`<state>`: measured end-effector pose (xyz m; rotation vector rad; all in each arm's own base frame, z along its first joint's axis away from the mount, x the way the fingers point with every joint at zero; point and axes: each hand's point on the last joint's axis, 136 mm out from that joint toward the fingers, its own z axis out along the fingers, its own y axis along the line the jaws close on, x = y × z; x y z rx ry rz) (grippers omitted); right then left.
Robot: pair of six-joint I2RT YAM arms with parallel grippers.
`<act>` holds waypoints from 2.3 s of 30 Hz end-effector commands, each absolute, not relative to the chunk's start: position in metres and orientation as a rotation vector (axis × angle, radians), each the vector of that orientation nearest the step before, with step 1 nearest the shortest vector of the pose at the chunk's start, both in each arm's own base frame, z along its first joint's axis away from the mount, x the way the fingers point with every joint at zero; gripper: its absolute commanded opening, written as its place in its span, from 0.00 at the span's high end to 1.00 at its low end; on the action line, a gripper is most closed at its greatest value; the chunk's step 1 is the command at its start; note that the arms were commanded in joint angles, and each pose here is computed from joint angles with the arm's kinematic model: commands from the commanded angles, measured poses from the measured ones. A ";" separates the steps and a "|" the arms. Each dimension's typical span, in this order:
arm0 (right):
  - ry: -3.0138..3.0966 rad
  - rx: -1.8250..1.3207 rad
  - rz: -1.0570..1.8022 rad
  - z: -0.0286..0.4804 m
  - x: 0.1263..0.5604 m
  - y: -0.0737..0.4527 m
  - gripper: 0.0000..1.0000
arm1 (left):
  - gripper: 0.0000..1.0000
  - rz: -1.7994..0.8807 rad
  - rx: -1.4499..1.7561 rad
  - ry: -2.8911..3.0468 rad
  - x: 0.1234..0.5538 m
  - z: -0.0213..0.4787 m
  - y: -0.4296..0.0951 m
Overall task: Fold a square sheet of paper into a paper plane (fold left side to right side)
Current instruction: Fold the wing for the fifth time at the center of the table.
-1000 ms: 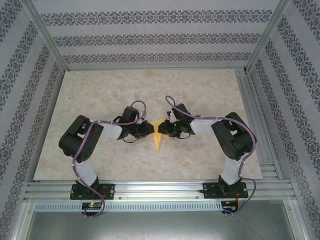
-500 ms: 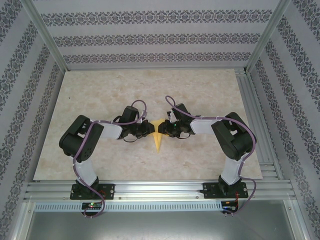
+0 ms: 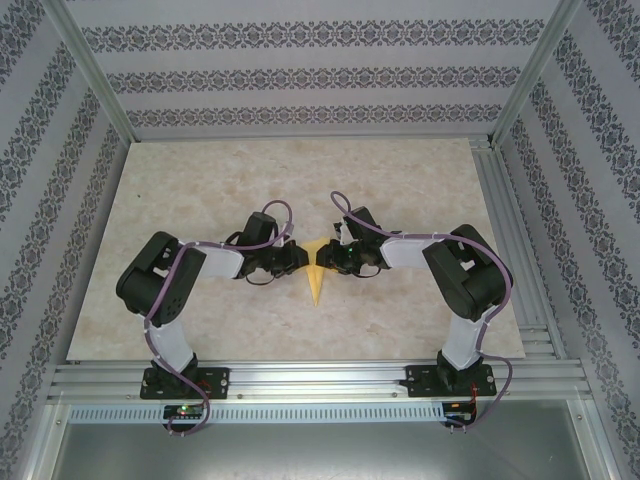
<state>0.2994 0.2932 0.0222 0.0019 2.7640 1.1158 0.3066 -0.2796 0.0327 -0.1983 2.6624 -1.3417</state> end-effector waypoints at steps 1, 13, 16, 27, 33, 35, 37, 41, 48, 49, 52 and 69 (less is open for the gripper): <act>2.764 -0.024 1.105 0.024 0.298 0.297 0.68 | 0.88 -1.333 -0.200 2.722 0.299 0.019 -0.283; 2.758 -0.030 1.138 0.040 0.295 0.298 0.66 | 0.91 -1.197 -0.197 2.821 0.292 0.001 -0.275; 2.745 -0.040 1.149 0.047 0.295 0.298 0.65 | 0.91 -1.183 -0.199 2.829 0.292 -0.001 -0.274; 2.730 -0.045 1.180 0.063 0.289 0.295 0.71 | 0.92 -1.152 -0.202 2.848 0.291 -0.005 -0.273; 2.711 -0.041 1.230 0.067 0.291 0.302 0.80 | 0.92 -1.150 -0.197 2.849 0.291 -0.005 -0.273; 2.711 -0.034 1.242 0.066 0.292 0.305 0.80 | 0.92 -1.149 -0.198 2.849 0.291 -0.005 -0.273; 2.712 -0.029 1.250 0.064 0.293 0.308 0.80 | 0.93 -1.149 -0.197 2.849 0.291 -0.005 -0.273; 2.714 -0.015 1.245 0.059 0.296 0.312 0.80 | 0.93 -1.149 -0.198 2.850 0.291 -0.005 -0.273; 2.731 -0.017 1.233 0.052 0.300 0.317 0.80 | 0.93 -1.144 -0.199 2.852 0.291 -0.005 -0.273; 2.734 -0.015 1.230 0.050 0.300 0.317 0.80 | 0.93 -1.145 -0.197 2.851 0.291 -0.005 -0.273; 2.741 -0.011 1.215 0.046 0.300 0.315 0.80 | 0.93 -1.141 -0.200 2.853 0.290 -0.006 -0.273; 2.755 0.004 1.192 0.035 0.302 0.315 0.80 | 0.94 -1.134 -0.208 2.849 0.289 -0.004 -0.271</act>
